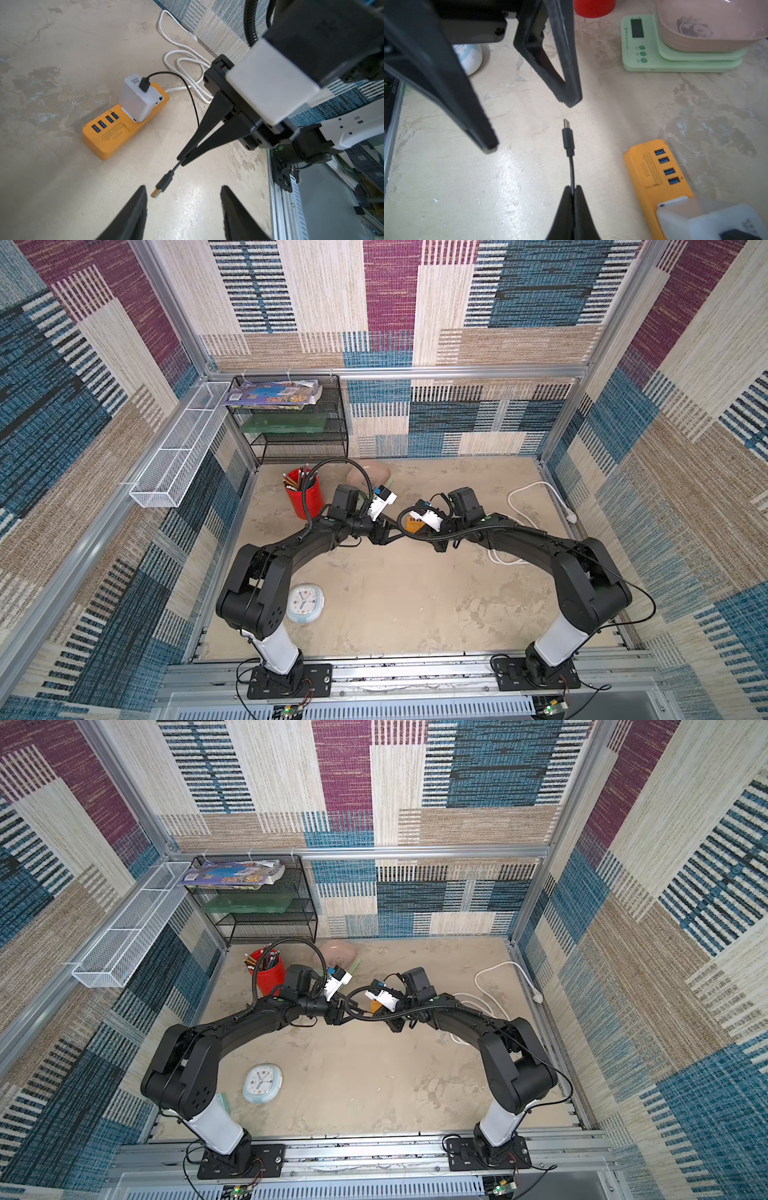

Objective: Charge the electronic scale
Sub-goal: Pick up the charging cable from the center of the board.

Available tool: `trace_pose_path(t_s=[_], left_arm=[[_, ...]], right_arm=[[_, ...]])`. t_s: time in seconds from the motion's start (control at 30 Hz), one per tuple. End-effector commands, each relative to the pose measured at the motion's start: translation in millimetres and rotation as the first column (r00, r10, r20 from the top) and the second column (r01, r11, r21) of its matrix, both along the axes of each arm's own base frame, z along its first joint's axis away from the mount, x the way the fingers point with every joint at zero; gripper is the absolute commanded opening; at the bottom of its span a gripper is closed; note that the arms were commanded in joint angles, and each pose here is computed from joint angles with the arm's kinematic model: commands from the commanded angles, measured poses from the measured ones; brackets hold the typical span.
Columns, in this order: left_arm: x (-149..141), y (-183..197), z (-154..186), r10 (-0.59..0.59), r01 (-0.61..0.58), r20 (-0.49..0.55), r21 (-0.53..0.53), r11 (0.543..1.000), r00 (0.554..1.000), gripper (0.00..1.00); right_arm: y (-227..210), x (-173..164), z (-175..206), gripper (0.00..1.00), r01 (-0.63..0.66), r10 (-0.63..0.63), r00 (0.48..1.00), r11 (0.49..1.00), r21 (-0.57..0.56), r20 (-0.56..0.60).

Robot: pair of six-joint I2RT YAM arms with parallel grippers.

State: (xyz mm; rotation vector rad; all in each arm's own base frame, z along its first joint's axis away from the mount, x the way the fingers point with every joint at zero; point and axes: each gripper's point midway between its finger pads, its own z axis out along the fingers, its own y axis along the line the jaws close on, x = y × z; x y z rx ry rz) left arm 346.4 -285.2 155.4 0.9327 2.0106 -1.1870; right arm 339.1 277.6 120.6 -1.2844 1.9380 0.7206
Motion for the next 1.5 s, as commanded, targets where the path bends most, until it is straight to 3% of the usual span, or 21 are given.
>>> trace_pose_path(t_s=[0.0,0.2,0.67,0.87,1.13,1.27,1.47], left_arm=[[-6,-5,1,-0.068,0.069,0.015,-0.027,0.997,0.998,0.54],[-8,-7,-4,-0.100,0.100,0.008,-0.036,0.994,0.995,0.45],[-7,-6,-19,-0.098,0.098,-0.003,-0.013,0.995,0.995,0.35],[-3,-6,-17,-0.080,0.080,0.012,-0.012,0.997,0.997,0.15],[-9,-7,-7,-0.104,0.105,0.028,-0.024,0.994,0.994,0.04],[-12,-7,-4,-0.118,0.119,0.031,-0.037,0.992,0.993,0.04],[-23,-8,7,-0.162,0.166,0.063,-0.071,0.983,0.985,0.05]], right_arm=[[4,-2,6,0.07,-0.030,0.030,0.999,0.999,0.018,0.012],[4,-3,13,0.07,-0.036,0.035,0.999,0.999,0.036,0.019],[4,-2,17,0.07,-0.036,0.036,0.999,0.998,0.043,0.014],[3,-4,16,0.08,-0.034,0.034,0.999,0.999,0.041,0.010],[2,-1,21,0.20,-0.015,0.015,1.000,0.999,0.046,0.010],[6,-2,34,0.31,-0.017,0.015,1.000,0.996,0.089,0.017],[14,-16,62,0.39,-0.071,0.058,0.996,0.977,0.202,0.067]])
